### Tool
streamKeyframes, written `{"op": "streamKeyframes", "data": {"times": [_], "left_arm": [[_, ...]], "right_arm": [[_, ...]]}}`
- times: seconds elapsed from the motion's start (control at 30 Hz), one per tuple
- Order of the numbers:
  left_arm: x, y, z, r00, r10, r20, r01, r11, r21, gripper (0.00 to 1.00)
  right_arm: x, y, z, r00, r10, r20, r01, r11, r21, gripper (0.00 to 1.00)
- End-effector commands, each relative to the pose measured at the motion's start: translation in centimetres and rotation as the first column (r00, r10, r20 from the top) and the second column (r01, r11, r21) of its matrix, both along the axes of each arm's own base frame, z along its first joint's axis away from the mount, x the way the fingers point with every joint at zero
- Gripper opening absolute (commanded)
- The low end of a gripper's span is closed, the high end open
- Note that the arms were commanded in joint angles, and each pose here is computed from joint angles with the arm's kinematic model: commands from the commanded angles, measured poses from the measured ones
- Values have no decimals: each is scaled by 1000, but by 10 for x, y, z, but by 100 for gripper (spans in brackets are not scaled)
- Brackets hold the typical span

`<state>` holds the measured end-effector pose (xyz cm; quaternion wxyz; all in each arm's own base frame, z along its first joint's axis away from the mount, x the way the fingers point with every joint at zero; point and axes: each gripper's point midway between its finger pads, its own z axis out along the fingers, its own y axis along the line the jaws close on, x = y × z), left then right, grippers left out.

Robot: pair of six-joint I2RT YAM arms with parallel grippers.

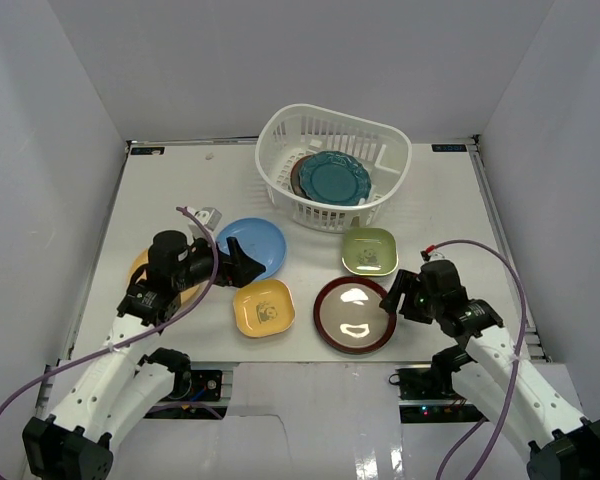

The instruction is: Place the plates into the plastic bin on the countertop

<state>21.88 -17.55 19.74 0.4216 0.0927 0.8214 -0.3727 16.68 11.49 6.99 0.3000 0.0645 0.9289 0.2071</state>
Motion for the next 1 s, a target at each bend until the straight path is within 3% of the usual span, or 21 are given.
{"op": "streamKeyframes", "data": {"times": [0.0,0.13,0.23,0.27,0.33,0.37,0.43,0.63,0.73,0.8,0.87,0.97], "left_arm": [[-5,-2,11,998,-31,49,32,999,-13,98],[-9,-3,15,997,-37,66,38,999,-18,98],[-8,-2,19,996,-30,82,32,999,-19,98],[-8,-2,20,996,-27,83,29,999,-18,98],[-9,-2,20,996,-30,86,32,999,-19,98],[-9,-2,21,996,-31,89,33,999,-18,98],[-9,-2,21,995,-31,90,33,999,-18,98],[-6,0,22,996,-12,93,14,1000,-14,98],[-1,3,22,996,17,93,-16,1000,-6,98],[1,5,22,995,35,93,-35,999,0,98],[4,7,24,994,53,96,-53,999,0,98],[7,9,21,993,74,88,-75,997,10,98]], "right_arm": [[-13,5,-18,993,-35,-109,39,998,39,70],[-33,9,-49,977,-14,-212,29,997,71,66],[-45,17,-65,967,12,-255,21,992,127,53],[-47,18,-68,963,5,-270,33,990,138,43],[-49,19,-70,963,5,-271,38,988,151,35],[-48,18,-71,963,-11,-268,51,988,146,20],[-51,16,-70,962,-14,-273,55,988,145,8],[-61,19,-52,967,18,-255,33,981,193,8],[-48,32,3,990,58,-129,-19,958,284,8],[-34,44,67,996,89,23,-92,930,357,8],[-19,56,133,978,108,176,-174,892,417,8],[-2,73,191,947,138,291,-266,845,465,8]]}}
